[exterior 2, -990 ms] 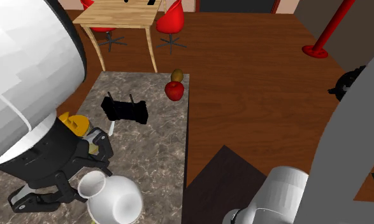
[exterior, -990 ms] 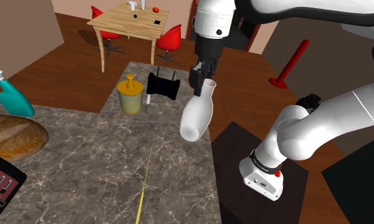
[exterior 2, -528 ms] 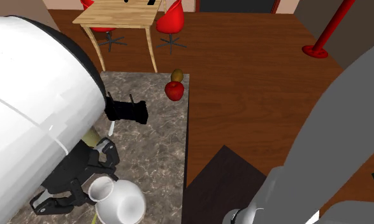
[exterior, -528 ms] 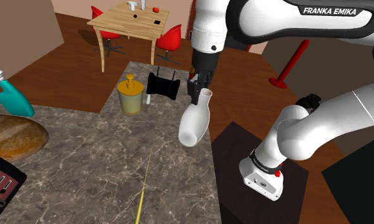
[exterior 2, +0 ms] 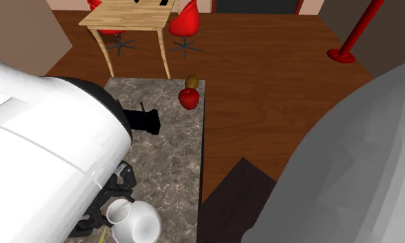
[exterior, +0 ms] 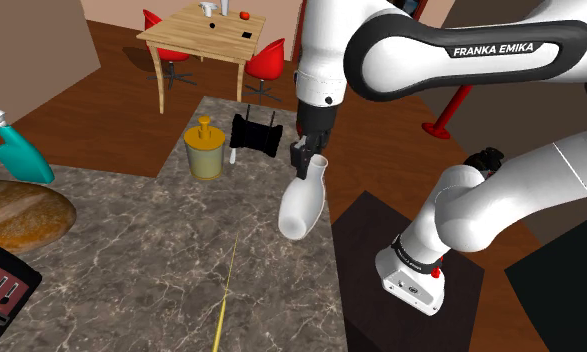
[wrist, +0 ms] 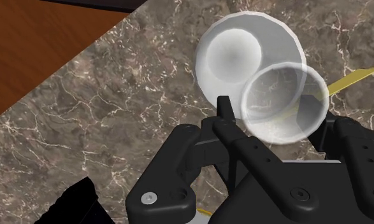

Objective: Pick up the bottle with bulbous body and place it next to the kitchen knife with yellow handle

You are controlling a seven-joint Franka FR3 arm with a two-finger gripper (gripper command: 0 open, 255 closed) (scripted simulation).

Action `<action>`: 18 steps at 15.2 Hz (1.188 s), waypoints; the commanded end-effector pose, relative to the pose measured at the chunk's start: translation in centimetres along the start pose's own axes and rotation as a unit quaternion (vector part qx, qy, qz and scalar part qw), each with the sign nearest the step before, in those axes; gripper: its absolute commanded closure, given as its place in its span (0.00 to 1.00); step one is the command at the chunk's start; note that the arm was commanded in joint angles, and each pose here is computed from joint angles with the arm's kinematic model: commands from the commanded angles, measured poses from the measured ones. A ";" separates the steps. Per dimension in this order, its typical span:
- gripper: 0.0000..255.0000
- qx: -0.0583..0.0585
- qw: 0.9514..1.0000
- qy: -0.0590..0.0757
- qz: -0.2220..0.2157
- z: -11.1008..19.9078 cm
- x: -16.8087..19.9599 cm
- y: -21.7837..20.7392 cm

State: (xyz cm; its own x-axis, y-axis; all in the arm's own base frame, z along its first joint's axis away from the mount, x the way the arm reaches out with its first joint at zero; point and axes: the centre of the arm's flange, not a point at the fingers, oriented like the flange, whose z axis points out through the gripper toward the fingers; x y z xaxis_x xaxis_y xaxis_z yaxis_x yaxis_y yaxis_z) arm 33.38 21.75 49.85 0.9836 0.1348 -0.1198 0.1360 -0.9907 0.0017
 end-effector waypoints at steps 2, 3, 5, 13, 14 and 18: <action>1.00 0.000 1.000 0.000 0.000 1.5 0.3 0.0; 1.00 0.000 1.000 0.000 0.000 2.1 0.4 0.0; 1.00 0.000 1.000 0.000 0.000 3.1 0.5 0.0; 1.00 0.000 1.000 0.000 0.000 6.5 0.9 0.0; 1.00 0.000 1.000 0.000 0.000 6.5 0.9 0.0; 1.00 0.000 1.000 0.000 0.000 6.5 0.9 0.0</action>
State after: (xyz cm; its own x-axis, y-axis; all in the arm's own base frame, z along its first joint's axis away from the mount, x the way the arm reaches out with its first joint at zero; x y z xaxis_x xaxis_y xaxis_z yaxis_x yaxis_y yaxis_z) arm 33.48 21.74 43.26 0.9836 0.1349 -0.1194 0.1361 -0.9907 0.0017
